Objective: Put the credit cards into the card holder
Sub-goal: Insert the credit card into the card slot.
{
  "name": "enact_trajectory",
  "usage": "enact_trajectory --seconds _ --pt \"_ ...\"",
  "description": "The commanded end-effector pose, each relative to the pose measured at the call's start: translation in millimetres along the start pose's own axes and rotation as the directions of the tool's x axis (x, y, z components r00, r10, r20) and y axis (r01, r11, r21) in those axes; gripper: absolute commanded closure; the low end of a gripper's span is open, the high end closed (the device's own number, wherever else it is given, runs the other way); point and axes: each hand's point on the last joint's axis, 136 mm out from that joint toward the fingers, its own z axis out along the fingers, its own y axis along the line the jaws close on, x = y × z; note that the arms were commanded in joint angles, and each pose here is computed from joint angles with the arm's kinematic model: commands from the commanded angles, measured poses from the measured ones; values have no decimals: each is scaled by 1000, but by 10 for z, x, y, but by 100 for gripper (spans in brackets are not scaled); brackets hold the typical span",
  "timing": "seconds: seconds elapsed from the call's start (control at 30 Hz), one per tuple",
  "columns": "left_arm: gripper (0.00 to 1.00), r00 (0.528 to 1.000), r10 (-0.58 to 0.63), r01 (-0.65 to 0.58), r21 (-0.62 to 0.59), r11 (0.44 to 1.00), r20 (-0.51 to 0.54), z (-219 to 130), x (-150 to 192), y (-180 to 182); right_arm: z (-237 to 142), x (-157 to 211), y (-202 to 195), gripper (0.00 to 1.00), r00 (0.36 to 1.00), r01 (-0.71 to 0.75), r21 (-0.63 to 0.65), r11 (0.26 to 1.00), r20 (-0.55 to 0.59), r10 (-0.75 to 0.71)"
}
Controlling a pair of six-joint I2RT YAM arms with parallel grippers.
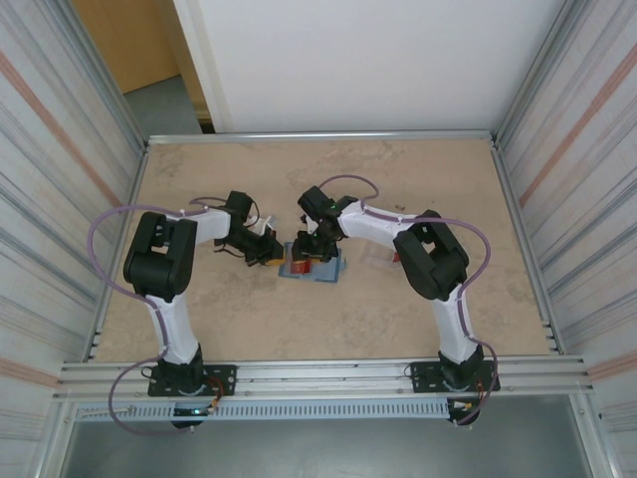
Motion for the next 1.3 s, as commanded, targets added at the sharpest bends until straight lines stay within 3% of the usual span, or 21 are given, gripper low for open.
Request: enact_trajectory --seconds 0.0,0.27,0.73,1.27 --pt "100 1000 -25 25 -11 1000 -13 -5 83 24 2 39 -30 58 1000 8 31 999 -23 -8" --pt "100 999 -35 35 -8 999 -18 12 86 31 -97 119 -154 58 1000 -4 74 997 -16 5" --pt "100 999 -46 46 9 999 -29 50 120 -15 72 56 164 60 1000 -6 -14 1000 -10 6" --pt "100 999 -37 37 30 999 -17 24 232 -130 84 -4 157 61 1000 -5 2 1000 -25 5"
